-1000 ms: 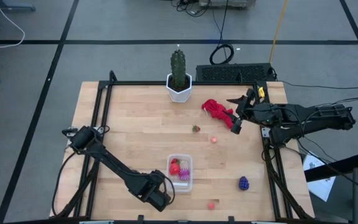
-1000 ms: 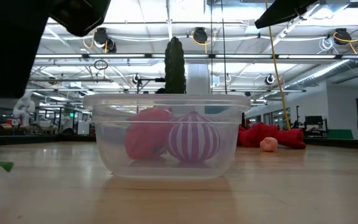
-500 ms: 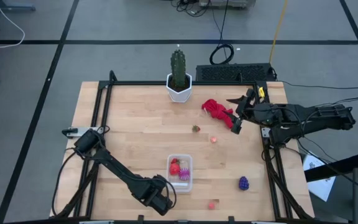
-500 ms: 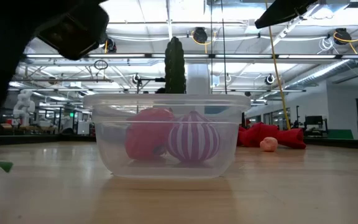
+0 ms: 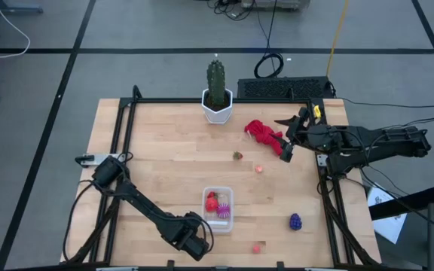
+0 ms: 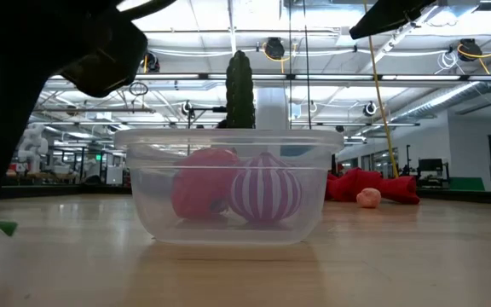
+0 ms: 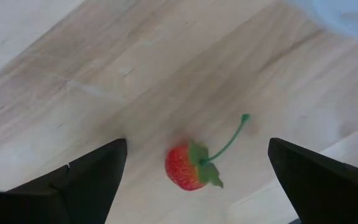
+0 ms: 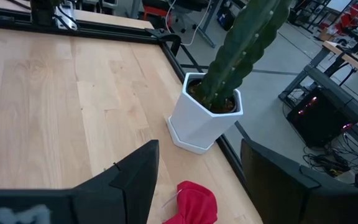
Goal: Pick and placing Produce into tupperware
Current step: Put the bottom strawberry into the transparent container
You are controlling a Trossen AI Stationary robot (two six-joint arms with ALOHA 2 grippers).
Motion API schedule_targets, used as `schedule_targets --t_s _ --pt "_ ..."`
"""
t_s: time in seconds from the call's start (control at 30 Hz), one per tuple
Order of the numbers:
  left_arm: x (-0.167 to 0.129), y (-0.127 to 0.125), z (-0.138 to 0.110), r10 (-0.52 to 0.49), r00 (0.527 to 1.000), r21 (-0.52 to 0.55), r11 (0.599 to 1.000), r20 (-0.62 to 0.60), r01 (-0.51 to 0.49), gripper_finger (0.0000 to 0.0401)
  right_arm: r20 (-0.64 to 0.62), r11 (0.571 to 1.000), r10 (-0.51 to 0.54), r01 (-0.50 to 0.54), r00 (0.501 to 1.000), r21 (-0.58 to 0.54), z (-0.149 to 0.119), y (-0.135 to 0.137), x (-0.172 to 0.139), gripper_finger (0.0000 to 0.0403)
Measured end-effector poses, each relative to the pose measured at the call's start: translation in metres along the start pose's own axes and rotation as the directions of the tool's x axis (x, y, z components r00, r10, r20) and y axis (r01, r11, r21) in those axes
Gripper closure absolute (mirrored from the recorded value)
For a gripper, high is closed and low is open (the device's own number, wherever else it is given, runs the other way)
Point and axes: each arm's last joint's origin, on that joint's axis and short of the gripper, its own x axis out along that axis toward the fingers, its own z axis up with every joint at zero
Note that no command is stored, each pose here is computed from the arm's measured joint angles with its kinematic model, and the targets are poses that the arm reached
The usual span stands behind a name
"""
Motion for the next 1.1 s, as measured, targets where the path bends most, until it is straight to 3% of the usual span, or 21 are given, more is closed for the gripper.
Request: schedule_targets --t_s 0.7,1.1 --pt "0.0003 0.0014 -0.0006 0.013 1.0 0.021 1.0 -0.001 -0.013 0.0007 -0.011 1.0 0.001 -0.001 1.0 0.0 -0.0012 0.0001 0.0 0.0183" --pt "0.0011 0.0031 -0.0021 0.028 1.0 0.042 0.999 0.002 -0.028 0.0115 -0.01 1.0 0.001 -0.001 1.0 0.001 -0.0011 0.0001 0.0 0.0183"
